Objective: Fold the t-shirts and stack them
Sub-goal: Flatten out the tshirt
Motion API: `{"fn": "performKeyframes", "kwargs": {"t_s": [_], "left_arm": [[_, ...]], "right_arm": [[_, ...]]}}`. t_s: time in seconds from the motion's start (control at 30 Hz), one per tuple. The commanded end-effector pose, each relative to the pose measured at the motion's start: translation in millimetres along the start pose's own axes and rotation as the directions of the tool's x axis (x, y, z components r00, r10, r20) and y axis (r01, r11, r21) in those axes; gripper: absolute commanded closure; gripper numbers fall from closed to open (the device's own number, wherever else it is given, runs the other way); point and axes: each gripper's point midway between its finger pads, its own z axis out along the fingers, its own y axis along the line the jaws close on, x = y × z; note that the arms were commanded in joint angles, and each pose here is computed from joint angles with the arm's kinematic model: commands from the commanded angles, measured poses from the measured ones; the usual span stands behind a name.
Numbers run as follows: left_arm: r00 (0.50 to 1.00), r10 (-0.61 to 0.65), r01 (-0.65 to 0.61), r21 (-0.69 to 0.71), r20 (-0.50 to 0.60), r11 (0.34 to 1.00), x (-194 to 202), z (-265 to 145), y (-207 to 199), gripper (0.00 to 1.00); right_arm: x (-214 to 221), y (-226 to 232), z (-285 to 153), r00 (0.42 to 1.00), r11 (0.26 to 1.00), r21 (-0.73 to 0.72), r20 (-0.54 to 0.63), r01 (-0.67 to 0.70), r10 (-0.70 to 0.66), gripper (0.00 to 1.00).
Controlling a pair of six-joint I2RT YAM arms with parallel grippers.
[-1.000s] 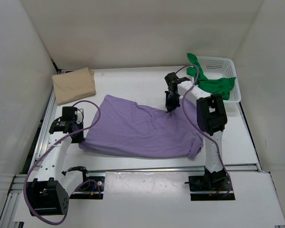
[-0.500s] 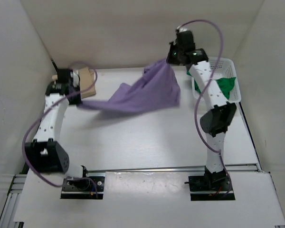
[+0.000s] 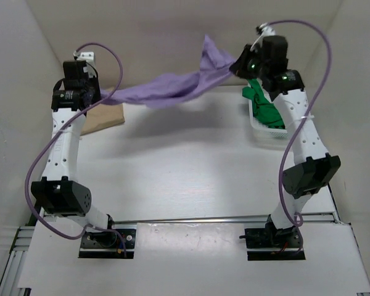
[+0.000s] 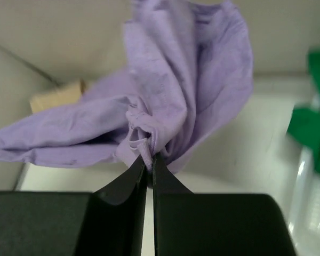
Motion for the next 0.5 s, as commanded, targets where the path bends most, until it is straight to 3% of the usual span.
{"fn": "performKeyframes", "kwargs": {"t_s": [0.0, 0.13, 0.3, 0.47], "left_arm": [[1.0, 0.003, -0.003, 0.024, 0.0, 1.0, 18.0, -34.9, -0.6, 0.9], [1.0, 0.005, -0.004, 0.034, -0.014, 0.999, 39.5, -49.8, 0.0, 0.9], [0.999, 0.007, -0.006, 0.034, -0.031, 0.999, 56.0, -59.3, 1.5, 0.9], [0.989, 0.024, -0.016, 0.054, -0.147, 0.998, 96.9, -48.8, -3.5, 0.9]], "right_arm": [[59.3, -5.9, 4.0, 0.983, 1.0, 0.012, -0.181, -0.027, 0.029, 0.95], [90.3, -2.9, 12.5, 0.95, 0.997, 0.004, -0.303, -0.08, 0.078, 0.95], [148.1, -4.2, 20.2, 0.861, 0.991, 0.068, -0.491, -0.112, 0.131, 0.96], [227.0, -3.4, 35.0, 0.712, 0.98, 0.061, -0.679, -0.188, 0.179, 0.75]]}}
